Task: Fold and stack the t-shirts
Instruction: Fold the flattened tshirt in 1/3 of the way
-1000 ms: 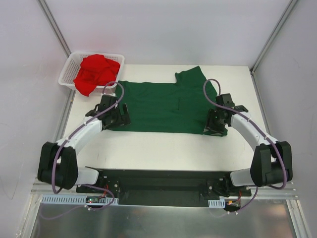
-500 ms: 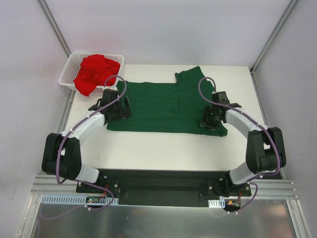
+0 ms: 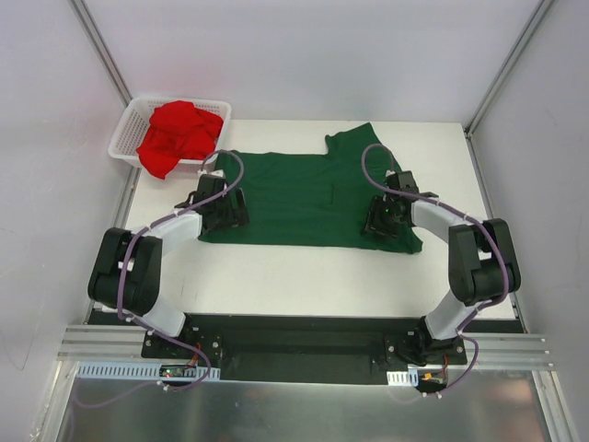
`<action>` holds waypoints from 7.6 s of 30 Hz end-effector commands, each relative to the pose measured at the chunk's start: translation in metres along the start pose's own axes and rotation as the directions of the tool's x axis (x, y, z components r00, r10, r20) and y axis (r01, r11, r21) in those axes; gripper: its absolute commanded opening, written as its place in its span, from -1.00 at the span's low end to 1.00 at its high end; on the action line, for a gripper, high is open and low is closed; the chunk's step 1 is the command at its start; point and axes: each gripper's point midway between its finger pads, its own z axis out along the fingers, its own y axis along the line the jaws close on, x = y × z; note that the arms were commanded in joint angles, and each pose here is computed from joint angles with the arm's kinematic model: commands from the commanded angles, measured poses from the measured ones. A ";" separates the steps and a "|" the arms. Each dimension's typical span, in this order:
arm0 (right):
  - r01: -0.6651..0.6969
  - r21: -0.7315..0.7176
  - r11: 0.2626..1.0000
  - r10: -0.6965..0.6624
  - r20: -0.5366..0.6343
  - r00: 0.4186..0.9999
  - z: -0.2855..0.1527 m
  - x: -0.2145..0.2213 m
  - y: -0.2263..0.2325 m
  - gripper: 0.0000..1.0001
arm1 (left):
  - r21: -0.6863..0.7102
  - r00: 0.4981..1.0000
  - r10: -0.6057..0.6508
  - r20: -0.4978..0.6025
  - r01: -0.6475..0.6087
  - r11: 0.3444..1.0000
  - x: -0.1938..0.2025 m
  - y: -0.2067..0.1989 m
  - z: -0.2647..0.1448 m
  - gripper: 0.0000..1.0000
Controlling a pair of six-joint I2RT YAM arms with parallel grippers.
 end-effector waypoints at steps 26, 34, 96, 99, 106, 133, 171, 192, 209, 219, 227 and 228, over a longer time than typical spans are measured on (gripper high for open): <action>0.024 -0.028 0.999 -0.027 -0.082 0.996 -0.046 0.066 0.010 -0.03 | 0.174 0.973 -0.107 -0.203 0.143 0.974 0.085 -0.015 -0.035 0.90; 0.065 -0.027 0.998 -0.067 -0.071 0.995 -0.045 0.066 0.025 -0.03 | 0.104 0.972 -0.104 -0.213 0.128 0.986 0.083 -0.005 -0.052 0.90; 0.035 0.047 0.998 -0.039 0.076 0.996 -0.023 -0.012 -0.001 0.00 | 0.301 0.989 -0.147 -0.026 0.148 0.942 0.002 -0.027 -0.095 0.93; 0.033 0.046 0.998 -0.036 0.075 0.997 -0.022 -0.013 -0.001 0.00 | 0.325 0.986 -0.159 -0.045 0.165 0.931 0.012 -0.030 -0.084 0.93; 0.011 0.038 0.999 -0.014 0.072 0.997 -0.020 -0.017 -0.005 0.00 | 0.367 0.986 -0.154 -0.057 0.165 0.916 0.030 -0.040 -0.062 0.93; -0.048 -0.005 0.999 0.048 -0.042 0.998 -0.003 0.014 -0.011 -0.01 | 0.332 0.974 -0.129 -0.187 0.186 0.925 0.080 -0.039 -0.029 0.93; -0.011 0.099 0.995 0.010 0.008 1.000 -0.070 0.051 -0.035 0.00 | 0.271 0.960 -0.171 -0.224 0.230 0.935 0.098 -0.009 -0.066 0.94; -0.028 -0.063 0.998 0.033 0.073 0.997 -0.021 0.002 -0.001 0.01 | 0.270 0.962 -0.173 -0.212 0.228 0.935 0.095 -0.008 -0.066 0.94; -0.116 -0.092 0.989 0.114 -0.022 0.993 -0.026 0.069 -0.015 0.01 | 0.268 0.964 -0.188 -0.185 0.234 0.935 0.089 -0.005 -0.068 0.95; -0.119 -0.074 0.990 0.118 -0.010 0.993 -0.050 0.090 -0.023 0.01 | 0.266 0.964 -0.192 -0.185 0.237 0.934 0.088 -0.004 -0.069 0.94; -0.114 -0.080 0.990 0.114 -0.002 0.993 -0.066 0.100 -0.023 0.04 | 0.269 0.965 -0.192 -0.178 0.236 0.934 0.087 -0.004 -0.070 0.95; -0.108 -0.079 0.991 0.109 0.013 0.994 -0.070 0.096 -0.022 0.03 | 0.272 0.966 -0.192 -0.174 0.234 0.933 0.086 -0.004 -0.071 0.94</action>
